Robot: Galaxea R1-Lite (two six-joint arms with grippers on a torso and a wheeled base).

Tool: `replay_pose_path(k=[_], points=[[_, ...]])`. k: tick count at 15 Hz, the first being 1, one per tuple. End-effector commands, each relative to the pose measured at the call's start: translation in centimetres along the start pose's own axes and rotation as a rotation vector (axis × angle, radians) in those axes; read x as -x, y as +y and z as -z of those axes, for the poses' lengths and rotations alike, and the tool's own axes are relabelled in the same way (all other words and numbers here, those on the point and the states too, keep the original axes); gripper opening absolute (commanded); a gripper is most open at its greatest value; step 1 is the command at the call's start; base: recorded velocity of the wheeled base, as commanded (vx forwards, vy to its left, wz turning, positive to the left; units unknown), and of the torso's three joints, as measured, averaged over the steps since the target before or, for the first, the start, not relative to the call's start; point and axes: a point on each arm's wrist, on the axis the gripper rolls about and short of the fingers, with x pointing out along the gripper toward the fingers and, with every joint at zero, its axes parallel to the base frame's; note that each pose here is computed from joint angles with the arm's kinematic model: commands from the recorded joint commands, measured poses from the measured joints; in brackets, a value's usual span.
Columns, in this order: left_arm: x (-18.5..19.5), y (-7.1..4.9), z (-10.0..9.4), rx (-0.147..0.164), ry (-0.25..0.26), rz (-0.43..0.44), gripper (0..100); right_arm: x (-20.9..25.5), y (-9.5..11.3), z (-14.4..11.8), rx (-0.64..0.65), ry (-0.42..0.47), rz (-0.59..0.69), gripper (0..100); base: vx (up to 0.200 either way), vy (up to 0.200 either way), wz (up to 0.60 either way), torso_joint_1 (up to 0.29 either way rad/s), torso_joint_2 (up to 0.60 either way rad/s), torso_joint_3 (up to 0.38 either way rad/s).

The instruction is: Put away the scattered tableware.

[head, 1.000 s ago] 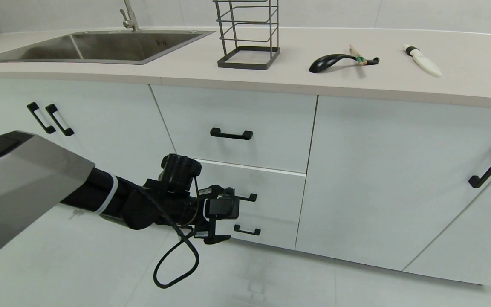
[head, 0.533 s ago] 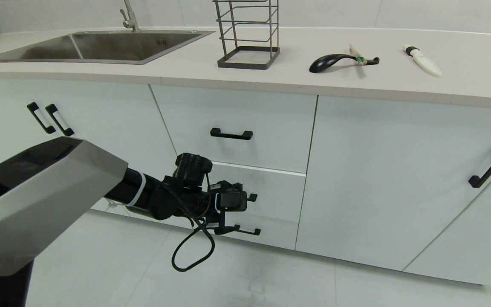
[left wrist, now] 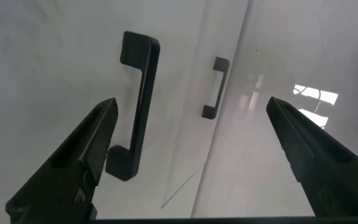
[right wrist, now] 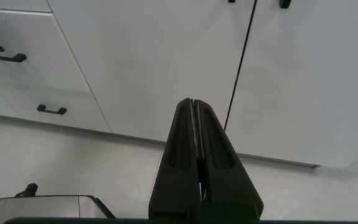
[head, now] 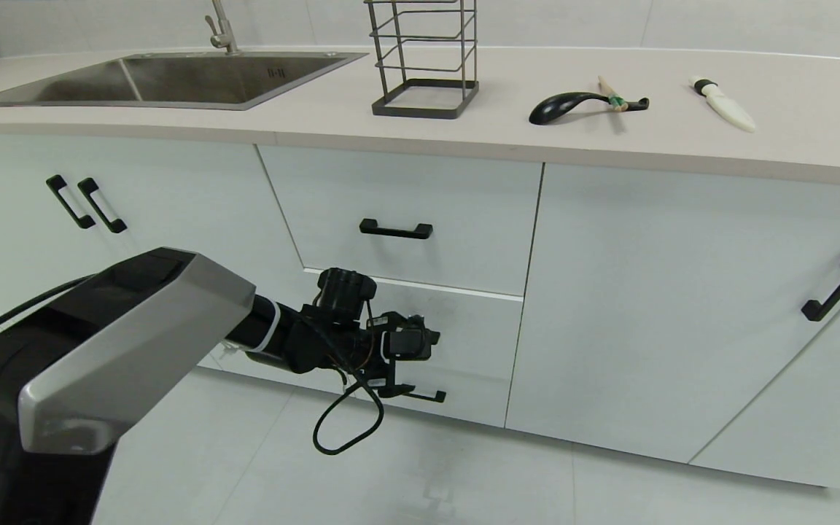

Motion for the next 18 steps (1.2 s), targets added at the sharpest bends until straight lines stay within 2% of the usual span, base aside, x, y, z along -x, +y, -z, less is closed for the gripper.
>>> replay_pose_path(k=[1,5,6,9,11,13,15,18], points=[[-0.8,-0.3,0.3,0.004,0.003,0.010,100,0.0,0.0,0.0,0.000,0.001,0.000,0,0.000,0.000,0.00,0.000,0.00,0.000],[-1.5,0.0,0.6,0.010,0.003,0.001,100,0.0,0.0,0.0,0.000,0.001,0.000,0,0.000,0.000,0.00,0.000,0.00,0.000],[-1.7,-0.1,0.8,0.019,0.004,0.006,100,0.0,0.0,0.0,0.000,0.001,0.000,0,0.000,0.000,0.00,0.000,0.00,0.000],[-2.1,-0.4,1.0,0.018,0.008,0.017,100,0.0,0.0,0.0,0.000,0.001,0.000,0,0.000,0.000,0.00,0.000,0.00,0.000],[-2.2,-0.9,1.1,0.018,0.009,0.033,100,0.0,0.0,0.0,0.000,0.001,0.000,0,0.000,0.000,0.00,0.000,0.00,0.000],[-1.8,-2.1,1.4,0.018,0.018,0.075,100,0.0,0.0,0.0,0.000,0.001,0.000,0,0.000,0.000,0.00,0.000,0.00,0.000],[-1.4,-2.7,1.5,0.009,0.024,0.094,100,0.0,0.0,0.0,0.000,0.001,0.000,0,0.000,0.000,0.00,0.000,0.00,0.000],[-0.9,-2.4,1.2,0.004,0.020,0.083,100,0.0,0.0,0.0,0.000,0.001,0.000,0,0.000,0.000,0.00,0.000,0.00,0.000]])
